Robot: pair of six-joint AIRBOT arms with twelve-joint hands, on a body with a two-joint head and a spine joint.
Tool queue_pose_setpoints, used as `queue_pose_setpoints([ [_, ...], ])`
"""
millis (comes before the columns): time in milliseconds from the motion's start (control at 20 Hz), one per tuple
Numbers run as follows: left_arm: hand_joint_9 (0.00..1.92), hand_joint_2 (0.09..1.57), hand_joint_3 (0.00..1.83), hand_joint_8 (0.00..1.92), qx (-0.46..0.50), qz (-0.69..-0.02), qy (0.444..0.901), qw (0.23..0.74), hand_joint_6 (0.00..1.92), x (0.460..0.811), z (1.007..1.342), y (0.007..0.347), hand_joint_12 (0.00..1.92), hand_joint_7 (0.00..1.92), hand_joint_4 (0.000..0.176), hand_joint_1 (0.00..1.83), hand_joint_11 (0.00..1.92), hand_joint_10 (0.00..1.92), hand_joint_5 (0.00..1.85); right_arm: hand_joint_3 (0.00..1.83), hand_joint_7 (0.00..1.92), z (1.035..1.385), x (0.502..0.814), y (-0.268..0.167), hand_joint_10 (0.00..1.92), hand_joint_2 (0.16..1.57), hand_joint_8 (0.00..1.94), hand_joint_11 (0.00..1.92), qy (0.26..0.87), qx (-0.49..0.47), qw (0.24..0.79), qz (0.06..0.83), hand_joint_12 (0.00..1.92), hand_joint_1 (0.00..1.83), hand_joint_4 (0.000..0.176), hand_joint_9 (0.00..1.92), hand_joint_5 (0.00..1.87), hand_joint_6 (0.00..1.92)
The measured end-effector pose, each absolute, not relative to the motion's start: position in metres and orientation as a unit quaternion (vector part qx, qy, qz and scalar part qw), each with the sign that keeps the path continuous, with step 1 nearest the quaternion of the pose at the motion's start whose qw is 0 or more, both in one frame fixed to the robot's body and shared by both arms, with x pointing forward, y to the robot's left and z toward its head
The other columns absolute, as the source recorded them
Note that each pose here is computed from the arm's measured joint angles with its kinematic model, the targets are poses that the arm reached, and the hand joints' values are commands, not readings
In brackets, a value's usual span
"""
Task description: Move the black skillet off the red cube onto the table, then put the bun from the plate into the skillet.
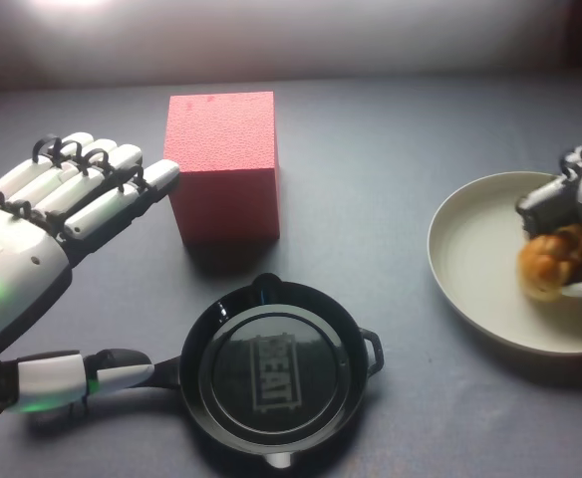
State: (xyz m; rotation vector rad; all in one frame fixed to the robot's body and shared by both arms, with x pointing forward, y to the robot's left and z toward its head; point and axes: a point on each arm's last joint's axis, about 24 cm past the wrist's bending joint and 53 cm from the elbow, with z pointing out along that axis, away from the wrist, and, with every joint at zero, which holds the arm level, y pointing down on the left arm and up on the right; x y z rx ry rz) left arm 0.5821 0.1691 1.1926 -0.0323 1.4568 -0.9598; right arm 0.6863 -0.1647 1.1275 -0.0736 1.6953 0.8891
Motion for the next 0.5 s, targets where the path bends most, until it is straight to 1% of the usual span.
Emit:
queue_pose_setpoints([
  [50, 0.0, 0.96, 0.0, 0.0, -0.014, -0.421, 0.64, 0.643, 0.0, 0.582, 1.191, 0.17, 0.02, 0.0, 0.117, 0.71, 0.04, 0.0, 0.01, 0.0, 1.02, 1.14, 0.682, -0.153, 1.23, 1.12, 0.97, 0.61, 0.709, -0.042, 0.58, 0.399, 1.41, 1.36, 0.0, 0.85, 0.93, 1.04],
  [100, 0.0, 0.96, 0.0, 0.0, -0.014, -0.42, 0.642, 0.641, 0.01, 0.581, 1.19, 0.17, 0.02, 0.0, 0.119, 0.72, 0.03, 0.0, 0.02, 0.0, 0.95, 1.156, 0.674, -0.14, 1.29, 1.14, 1.11, 0.66, 0.688, -0.052, 0.585, 0.427, 1.44, 1.35, 0.0, 0.85, 0.88, 1.03],
  [150, 0.0, 0.96, 0.0, 0.0, -0.015, -0.42, 0.641, 0.642, 0.01, 0.581, 1.191, 0.17, 0.02, 0.0, 0.119, 0.72, 0.03, 0.0, 0.02, 0.0, 0.95, 1.17, 0.665, -0.128, 1.29, 1.14, 1.11, 0.66, 0.669, -0.064, 0.588, 0.451, 1.44, 1.35, 0.0, 0.85, 0.88, 1.03],
  [200, 0.0, 0.96, 0.0, 0.01, -0.016, -0.419, 0.64, 0.643, 0.01, 0.581, 1.191, 0.171, 0.02, 0.01, 0.114, 0.69, 0.02, 0.0, 0.03, 0.0, 0.86, 1.185, 0.654, -0.115, 1.15, 1.16, 1.29, 0.5, 0.646, -0.081, 0.593, 0.475, 1.59, 1.2, 0.0, 0.71, 0.92, 1.0],
  [250, 0.01, 0.97, 0.01, 0.01, -0.019, -0.418, 0.638, 0.646, 0.01, 0.581, 1.192, 0.174, 0.02, 0.02, 0.11, 0.66, 0.02, 0.0, 0.03, 0.0, 0.9, 1.196, 0.645, -0.104, 0.85, 1.15, 1.06, 0.44, 0.627, -0.097, 0.595, 0.493, 1.41, 1.21, 0.0, 0.74, 0.92, 1.15],
  [300, 0.01, 0.97, 0.01, 0.01, -0.019, -0.416, 0.638, 0.648, 0.01, 0.582, 1.193, 0.176, 0.02, 0.02, 0.11, 0.66, 0.02, 0.0, 0.03, 0.0, 0.9, 1.204, 0.637, -0.095, 0.85, 1.15, 1.06, 0.44, 0.614, -0.108, 0.592, 0.51, 1.41, 1.21, 0.0, 0.74, 0.92, 1.15],
  [350, 0.06, 0.99, 0.0, 0.01, -0.023, -0.414, 0.635, 0.652, 0.0, 0.583, 1.195, 0.18, 0.23, 0.05, 0.118, 0.57, 0.01, 0.0, 0.02, 0.0, 0.97, 1.212, 0.63, -0.082, 1.21, 1.15, 1.05, 0.3, 0.599, -0.117, 0.587, 0.532, 1.49, 1.32, 0.0, 0.76, 0.88, 1.13],
  [400, 0.06, 0.99, 0.0, 0.01, -0.025, -0.413, 0.631, 0.656, 0.0, 0.583, 1.198, 0.182, 0.23, 0.05, 0.118, 0.57, 0.01, 0.0, 0.02, 0.0, 0.97, 1.216, 0.627, -0.073, 1.21, 1.15, 1.05, 0.3, 0.592, -0.12, 0.58, 0.547, 1.49, 1.32, 0.0, 0.76, 0.88, 1.13],
  [450, 0.07, 1.14, 0.02, 0.0, -0.027, -0.412, 0.627, 0.66, 0.0, 0.582, 1.2, 0.185, 0.31, 0.06, 0.072, 0.12, 0.0, 0.0, 0.01, 0.0, 0.97, 1.218, 0.621, -0.056, 1.25, 1.14, 1.11, 0.51, 0.584, -0.126, 0.568, 0.567, 1.38, 1.34, 0.0, 0.81, 0.89, 1.01],
  [500, 0.07, 1.14, 0.02, 0.0, -0.03, -0.41, 0.626, 0.662, 0.0, 0.581, 1.201, 0.188, 0.31, 0.06, 0.072, 0.12, 0.0, 0.0, 0.01, 0.0, 0.97, 1.217, 0.614, -0.042, 1.25, 1.14, 1.11, 0.51, 0.578, -0.137, 0.557, 0.58, 1.38, 1.34, 0.0, 0.81, 0.89, 1.01],
])
